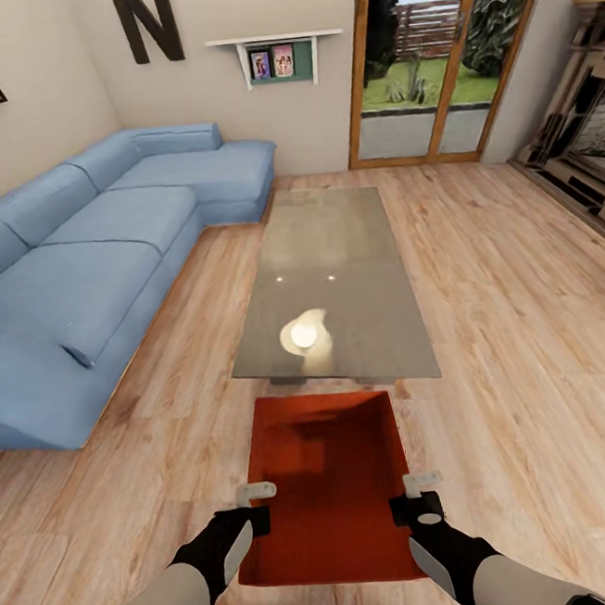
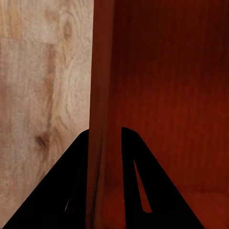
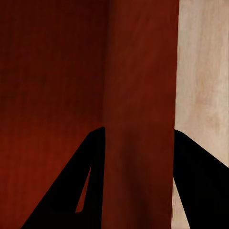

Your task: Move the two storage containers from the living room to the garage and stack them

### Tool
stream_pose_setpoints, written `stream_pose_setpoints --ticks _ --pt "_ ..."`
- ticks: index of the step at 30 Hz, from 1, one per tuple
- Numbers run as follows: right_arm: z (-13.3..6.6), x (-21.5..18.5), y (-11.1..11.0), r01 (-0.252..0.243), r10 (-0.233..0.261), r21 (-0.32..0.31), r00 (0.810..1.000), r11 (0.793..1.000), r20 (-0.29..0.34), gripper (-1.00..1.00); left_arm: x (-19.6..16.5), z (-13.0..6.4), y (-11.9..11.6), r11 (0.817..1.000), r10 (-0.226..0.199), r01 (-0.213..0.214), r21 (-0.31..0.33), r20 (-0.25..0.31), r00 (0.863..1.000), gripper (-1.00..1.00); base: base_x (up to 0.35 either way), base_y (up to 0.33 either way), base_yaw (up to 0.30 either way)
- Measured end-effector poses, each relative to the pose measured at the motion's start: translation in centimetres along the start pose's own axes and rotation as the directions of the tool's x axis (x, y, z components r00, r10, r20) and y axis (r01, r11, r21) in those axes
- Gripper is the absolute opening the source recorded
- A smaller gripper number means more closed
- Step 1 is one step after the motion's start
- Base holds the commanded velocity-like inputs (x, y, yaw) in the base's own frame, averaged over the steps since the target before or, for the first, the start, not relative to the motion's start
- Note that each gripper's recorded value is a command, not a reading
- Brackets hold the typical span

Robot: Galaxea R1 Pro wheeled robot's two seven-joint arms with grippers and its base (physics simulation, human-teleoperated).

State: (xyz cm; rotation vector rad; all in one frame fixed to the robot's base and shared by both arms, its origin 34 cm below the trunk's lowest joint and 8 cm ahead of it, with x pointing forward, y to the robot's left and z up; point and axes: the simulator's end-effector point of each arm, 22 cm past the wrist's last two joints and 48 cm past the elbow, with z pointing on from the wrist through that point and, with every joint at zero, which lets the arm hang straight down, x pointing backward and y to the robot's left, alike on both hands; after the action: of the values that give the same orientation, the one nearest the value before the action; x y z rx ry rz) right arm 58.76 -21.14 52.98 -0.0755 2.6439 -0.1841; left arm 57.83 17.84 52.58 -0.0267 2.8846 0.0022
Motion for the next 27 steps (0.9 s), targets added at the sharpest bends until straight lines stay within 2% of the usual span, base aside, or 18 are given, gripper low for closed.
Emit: stream_pose_setpoints --ticks 14,27 --pt "-0.01 0.07 0.02 0.001 -0.001 0.0 1.0 1.0 -0.001 -1.0 0.07 0.01 0.02 1.0 0.001 -0.001 0.0 -0.002 1.0 -1.0 0.0 0.0 0.299" --pt "-0.18 -0.52 -0.08 -0.002 0.001 0.002 1.0 1.0 0.011 -1.0 -0.47 -0.27 -0.02 1.0 0.0 0.0 0.0 0.011 1.0 -1.0 0.0 0.0 0.035"
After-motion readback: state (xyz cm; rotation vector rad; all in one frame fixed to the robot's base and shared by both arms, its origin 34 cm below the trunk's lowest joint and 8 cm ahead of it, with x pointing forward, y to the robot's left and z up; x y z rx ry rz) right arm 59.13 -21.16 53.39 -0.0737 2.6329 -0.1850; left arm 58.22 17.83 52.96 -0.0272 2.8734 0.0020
